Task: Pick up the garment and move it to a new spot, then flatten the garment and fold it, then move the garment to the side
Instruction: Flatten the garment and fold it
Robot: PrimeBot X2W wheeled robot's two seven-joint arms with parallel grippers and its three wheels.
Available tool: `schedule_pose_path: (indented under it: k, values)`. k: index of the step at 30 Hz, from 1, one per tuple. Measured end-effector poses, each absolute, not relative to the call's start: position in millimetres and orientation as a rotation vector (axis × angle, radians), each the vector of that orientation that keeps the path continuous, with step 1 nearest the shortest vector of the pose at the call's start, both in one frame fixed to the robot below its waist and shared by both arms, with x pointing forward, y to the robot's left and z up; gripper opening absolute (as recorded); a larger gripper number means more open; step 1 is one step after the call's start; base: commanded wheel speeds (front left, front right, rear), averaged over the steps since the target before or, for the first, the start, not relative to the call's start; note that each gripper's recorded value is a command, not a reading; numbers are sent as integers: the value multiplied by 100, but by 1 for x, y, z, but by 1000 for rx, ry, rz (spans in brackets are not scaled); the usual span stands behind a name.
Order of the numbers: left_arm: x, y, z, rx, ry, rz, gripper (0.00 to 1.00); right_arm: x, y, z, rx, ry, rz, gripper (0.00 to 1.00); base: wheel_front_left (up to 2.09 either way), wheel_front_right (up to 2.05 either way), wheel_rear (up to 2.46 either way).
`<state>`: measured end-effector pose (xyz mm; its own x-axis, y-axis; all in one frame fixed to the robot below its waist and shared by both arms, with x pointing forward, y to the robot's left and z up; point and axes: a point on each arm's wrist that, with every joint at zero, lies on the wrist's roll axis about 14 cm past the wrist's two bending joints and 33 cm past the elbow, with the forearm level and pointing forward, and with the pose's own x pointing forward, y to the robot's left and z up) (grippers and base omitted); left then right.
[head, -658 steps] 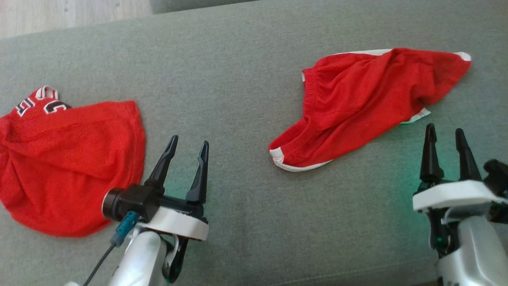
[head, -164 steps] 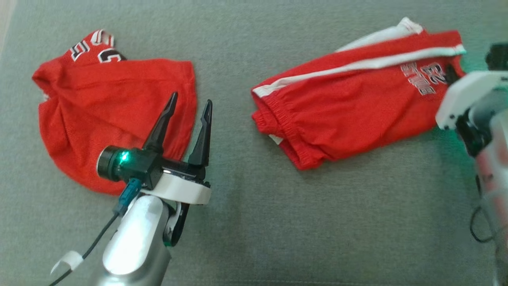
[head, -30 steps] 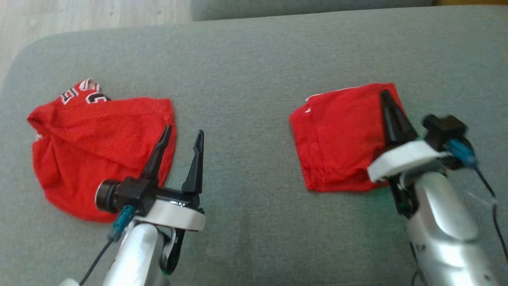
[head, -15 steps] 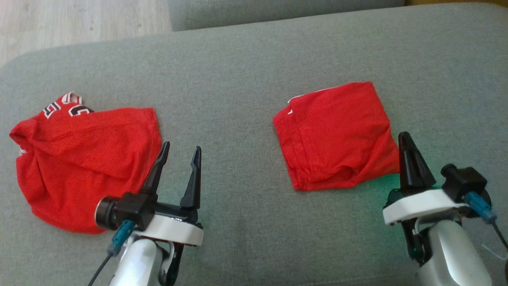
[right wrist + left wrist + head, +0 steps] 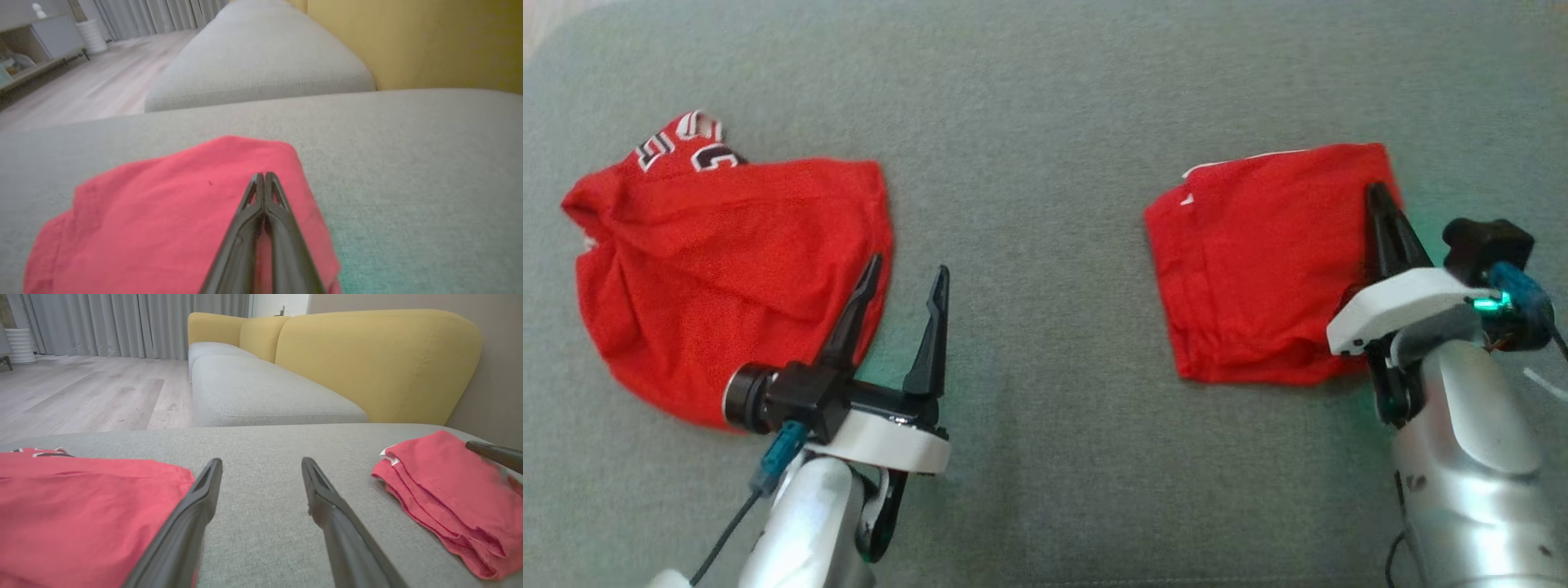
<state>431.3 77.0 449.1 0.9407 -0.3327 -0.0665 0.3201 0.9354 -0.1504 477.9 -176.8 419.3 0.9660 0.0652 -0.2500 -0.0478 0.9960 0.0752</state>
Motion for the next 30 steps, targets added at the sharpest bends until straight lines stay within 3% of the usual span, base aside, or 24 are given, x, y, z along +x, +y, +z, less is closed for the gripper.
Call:
schedule_pose_path:
  k: [6, 17, 18, 19, 24, 30]
  values:
    - [430, 87, 439, -135, 118, -306, 100, 476, -172, 368, 50, 463, 60, 0, 0, 0, 0]
    - [436, 81, 452, -135, 82, -325, 100, 475, -171, 376, 79, 405, 61, 0, 0, 0, 0]
    - [436, 79, 454, -135, 77, -329, 100, 475, -173, 380, 77, 389, 57, 36, 0, 0, 0]
    - [436, 76, 458, -135, 65, -338, 100, 476, -177, 391, 82, 348, 47, 100, 0, 0, 0]
    - [434, 68, 471, -135, 35, -358, 100, 472, -187, 424, 87, 230, 26, 100, 0, 0, 0]
    - [424, 62, 477, -136, 26, -375, 100, 438, -198, 440, 101, 155, 1, 100, 0, 0, 0]
